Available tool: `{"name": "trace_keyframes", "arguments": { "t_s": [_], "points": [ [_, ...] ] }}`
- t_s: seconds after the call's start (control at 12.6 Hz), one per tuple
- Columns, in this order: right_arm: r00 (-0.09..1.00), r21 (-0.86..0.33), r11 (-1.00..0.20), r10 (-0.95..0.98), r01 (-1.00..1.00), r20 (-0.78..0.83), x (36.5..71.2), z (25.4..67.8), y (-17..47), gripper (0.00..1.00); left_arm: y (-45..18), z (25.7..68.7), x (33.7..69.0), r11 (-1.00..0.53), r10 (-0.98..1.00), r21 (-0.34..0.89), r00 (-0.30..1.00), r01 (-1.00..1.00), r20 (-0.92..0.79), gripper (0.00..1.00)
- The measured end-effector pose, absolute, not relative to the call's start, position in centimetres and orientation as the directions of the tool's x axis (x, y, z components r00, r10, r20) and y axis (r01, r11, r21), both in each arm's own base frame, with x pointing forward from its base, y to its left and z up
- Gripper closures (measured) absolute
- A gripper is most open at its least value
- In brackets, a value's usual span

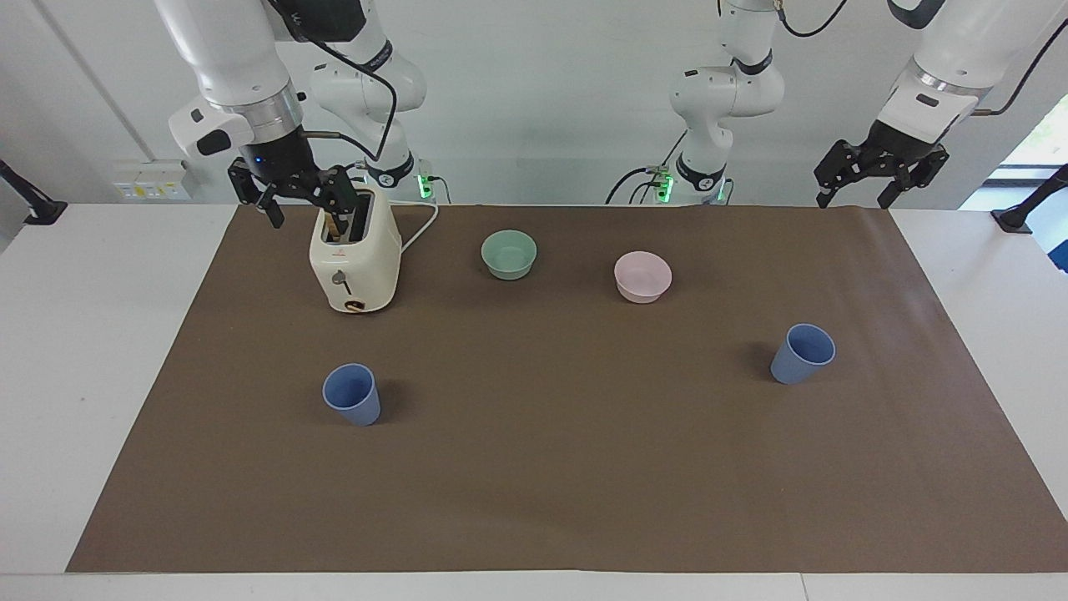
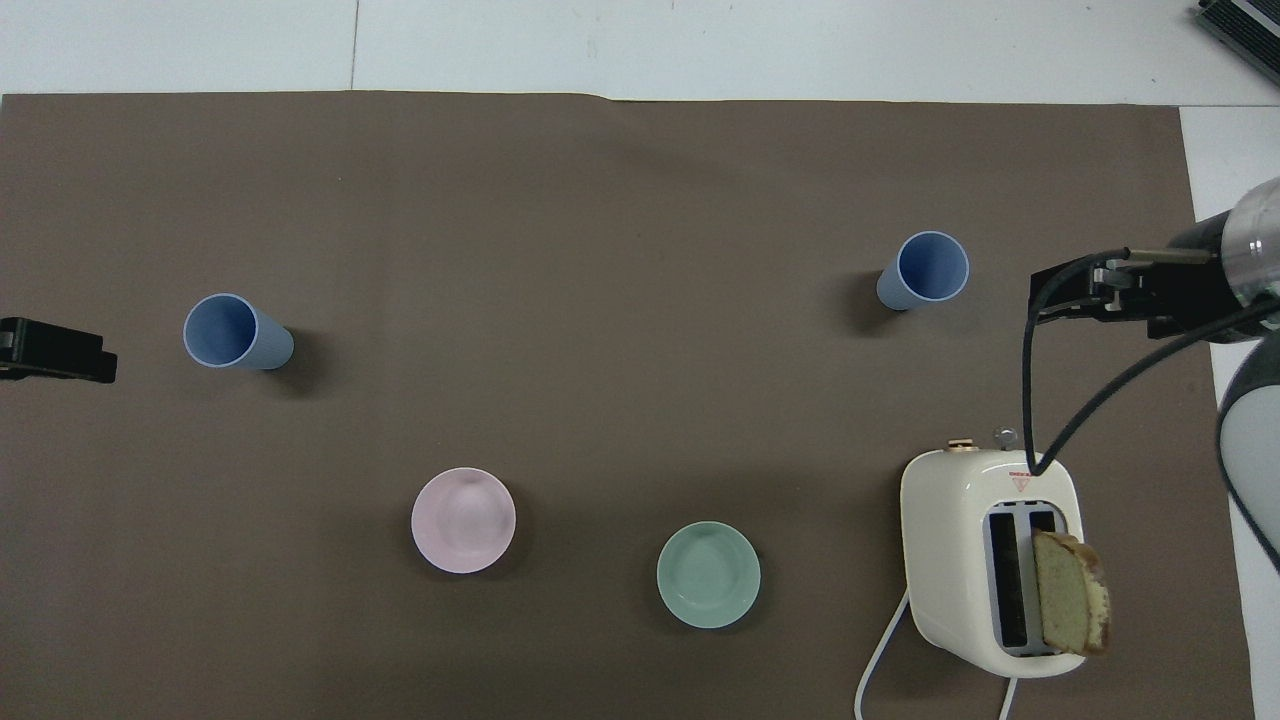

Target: Stack blue cups with both arms

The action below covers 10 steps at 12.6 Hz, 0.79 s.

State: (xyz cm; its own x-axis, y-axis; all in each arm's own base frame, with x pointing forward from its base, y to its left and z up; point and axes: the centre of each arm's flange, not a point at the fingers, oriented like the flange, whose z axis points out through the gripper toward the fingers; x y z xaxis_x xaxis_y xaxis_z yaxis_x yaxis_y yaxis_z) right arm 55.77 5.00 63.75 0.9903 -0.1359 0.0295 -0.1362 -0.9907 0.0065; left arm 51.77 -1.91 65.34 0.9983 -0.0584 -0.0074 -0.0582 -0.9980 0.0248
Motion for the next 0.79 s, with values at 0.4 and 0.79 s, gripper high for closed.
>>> {"name": "trace_keyframes", "arguments": {
  "t_s": [0.4, 0.79],
  "points": [
    [0.990, 0.006, -0.991, -0.136, -0.136, 0.030, 55.77, 63.75, 5.00, 0.00, -1.81, 65.34, 51.78, -0.998, -0.056, 0.025, 0.998, -0.056, -0.007, 0.00],
    [0.990, 0.006, -0.991, -0.136, -0.136, 0.030, 55.77, 63.75, 5.00, 0.00, -1.89, 65.40, 51.86, -0.998, -0.056, 0.025, 0.998, -0.056, 0.001, 0.00]
  ]
}}
